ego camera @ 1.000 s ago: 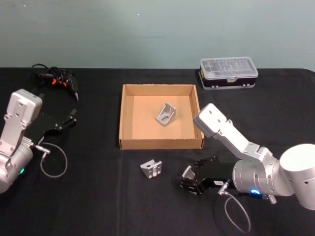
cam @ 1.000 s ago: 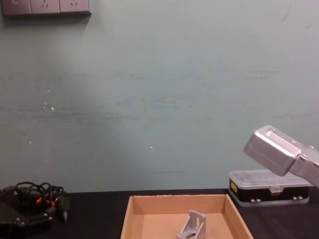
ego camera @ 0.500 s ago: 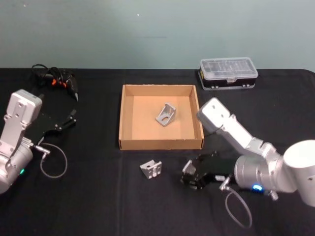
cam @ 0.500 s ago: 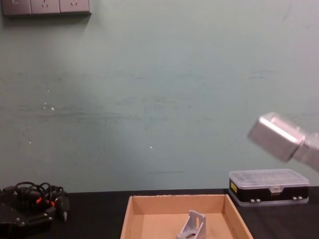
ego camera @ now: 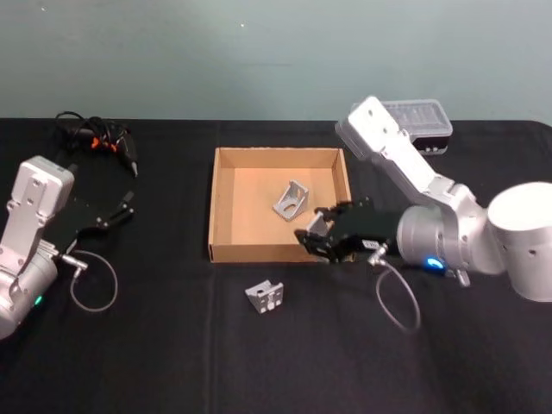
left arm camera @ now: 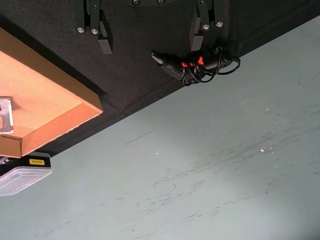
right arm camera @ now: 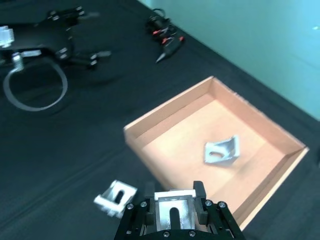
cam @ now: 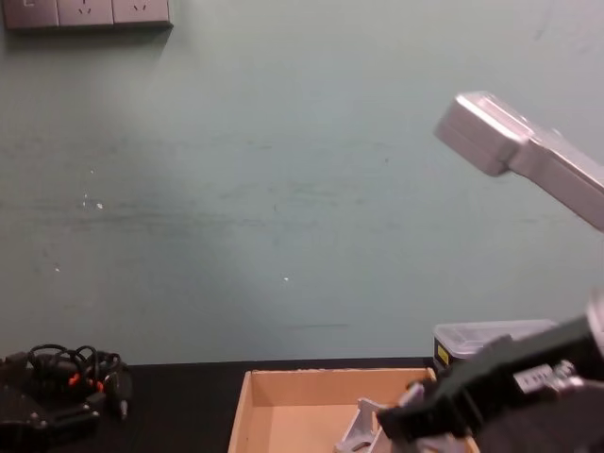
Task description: Use one hand to pick up the angle iron from the table and place it into the box.
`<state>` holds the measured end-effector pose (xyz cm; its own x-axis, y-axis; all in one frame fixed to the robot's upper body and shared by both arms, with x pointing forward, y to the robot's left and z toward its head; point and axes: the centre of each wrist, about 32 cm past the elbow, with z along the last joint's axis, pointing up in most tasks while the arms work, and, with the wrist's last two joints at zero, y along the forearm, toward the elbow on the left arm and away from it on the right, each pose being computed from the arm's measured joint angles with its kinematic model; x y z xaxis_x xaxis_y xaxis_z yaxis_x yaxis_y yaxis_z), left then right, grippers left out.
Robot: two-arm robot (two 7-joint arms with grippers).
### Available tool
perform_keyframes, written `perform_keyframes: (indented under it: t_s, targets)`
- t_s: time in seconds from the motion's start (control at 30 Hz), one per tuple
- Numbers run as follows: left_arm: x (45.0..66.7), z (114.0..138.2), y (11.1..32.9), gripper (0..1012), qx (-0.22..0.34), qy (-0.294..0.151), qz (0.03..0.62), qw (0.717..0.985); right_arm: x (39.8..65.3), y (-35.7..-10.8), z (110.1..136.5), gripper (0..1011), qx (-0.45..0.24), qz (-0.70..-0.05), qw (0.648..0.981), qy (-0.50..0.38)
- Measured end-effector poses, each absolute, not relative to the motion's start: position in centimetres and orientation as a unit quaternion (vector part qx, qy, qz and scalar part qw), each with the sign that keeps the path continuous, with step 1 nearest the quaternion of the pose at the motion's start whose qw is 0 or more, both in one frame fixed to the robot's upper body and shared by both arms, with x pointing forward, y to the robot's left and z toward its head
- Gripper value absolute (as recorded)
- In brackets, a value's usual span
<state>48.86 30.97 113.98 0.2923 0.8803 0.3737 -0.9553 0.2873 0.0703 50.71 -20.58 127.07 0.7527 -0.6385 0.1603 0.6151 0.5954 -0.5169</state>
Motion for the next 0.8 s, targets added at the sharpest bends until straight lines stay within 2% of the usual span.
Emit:
perform_keyframes:
  t_s: [0.2,0.57,0.8]
  targets:
    - [48.9,114.0,31.0,1011,0.141,-0.133,0.580,0.791,53.1,-19.9,127.2,453,-0.276,-0.377,0.884,0.020]
    - [48.9,114.0,31.0,1011,0.141,-0.133,0.580,0.791,57.4,-20.3,126.3,453,-0.276,-0.437,0.855,0.043]
    - [48.9,114.0,31.0,1011,0.141,-0.132,0.580,0.791,59.1,-19.9,125.8,453,-0.283,-0.451,0.846,0.040]
